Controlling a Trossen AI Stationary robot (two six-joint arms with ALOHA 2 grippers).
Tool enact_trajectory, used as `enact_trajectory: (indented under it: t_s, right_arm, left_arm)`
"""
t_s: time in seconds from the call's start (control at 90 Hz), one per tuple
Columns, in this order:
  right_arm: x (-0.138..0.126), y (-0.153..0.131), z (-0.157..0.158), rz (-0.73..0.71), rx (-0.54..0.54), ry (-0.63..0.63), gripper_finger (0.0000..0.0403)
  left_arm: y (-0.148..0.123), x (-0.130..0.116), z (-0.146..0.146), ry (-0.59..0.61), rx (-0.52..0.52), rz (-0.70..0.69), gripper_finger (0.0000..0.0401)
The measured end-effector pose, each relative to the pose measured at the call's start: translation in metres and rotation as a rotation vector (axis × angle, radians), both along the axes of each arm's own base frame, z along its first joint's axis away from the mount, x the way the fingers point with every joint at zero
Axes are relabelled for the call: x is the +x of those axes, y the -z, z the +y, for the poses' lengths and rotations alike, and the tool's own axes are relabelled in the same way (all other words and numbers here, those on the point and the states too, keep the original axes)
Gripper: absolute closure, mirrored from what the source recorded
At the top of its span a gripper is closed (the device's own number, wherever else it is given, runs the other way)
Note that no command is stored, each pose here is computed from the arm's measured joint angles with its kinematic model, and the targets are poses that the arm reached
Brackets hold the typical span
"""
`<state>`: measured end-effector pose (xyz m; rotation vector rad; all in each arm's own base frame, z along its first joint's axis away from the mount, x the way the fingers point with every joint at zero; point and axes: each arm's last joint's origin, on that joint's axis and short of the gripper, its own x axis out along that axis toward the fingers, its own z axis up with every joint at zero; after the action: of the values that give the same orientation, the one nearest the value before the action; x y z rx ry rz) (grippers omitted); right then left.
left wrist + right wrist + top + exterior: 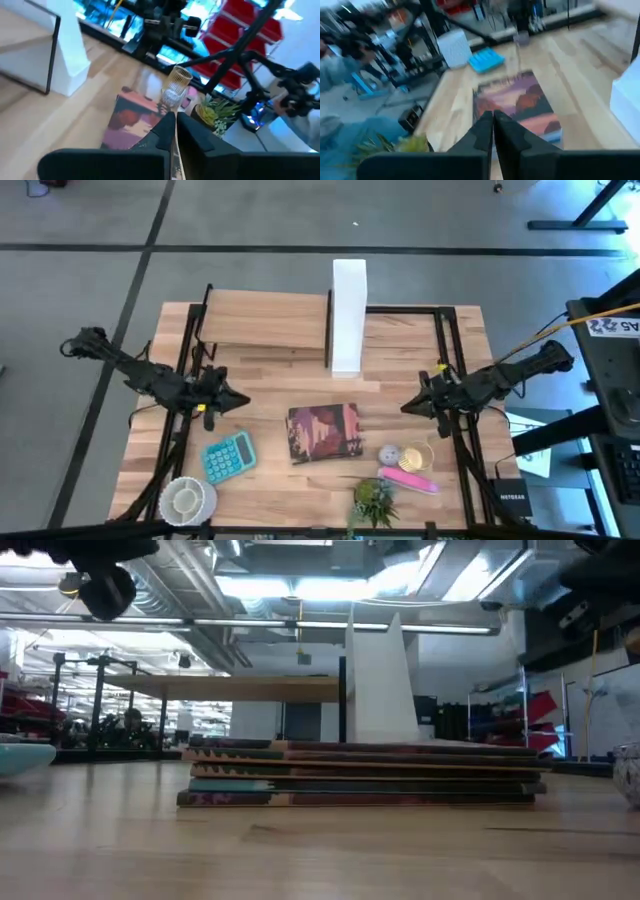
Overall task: Stock shelves
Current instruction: Return to Home Position
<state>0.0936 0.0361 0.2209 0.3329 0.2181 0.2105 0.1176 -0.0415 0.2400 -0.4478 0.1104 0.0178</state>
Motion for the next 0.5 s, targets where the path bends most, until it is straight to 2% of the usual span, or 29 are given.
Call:
enact_trajectory:
  t_s: [0.267,0.5]
  right_arm:
    - [-0.017,0.013,-0.008,-0.172,-0.012,0.016,0.0403]
    - [-0.009,0.036,-0.005,-0.155,-0.015,0.028,0.0403]
  left_arm:
    - [0.009,-0.019,0.017,0.040,0.081,-0.129,0.0401]
    - [0.018,-0.040,0.024,0.013,0.116,-0.230,0.0401]
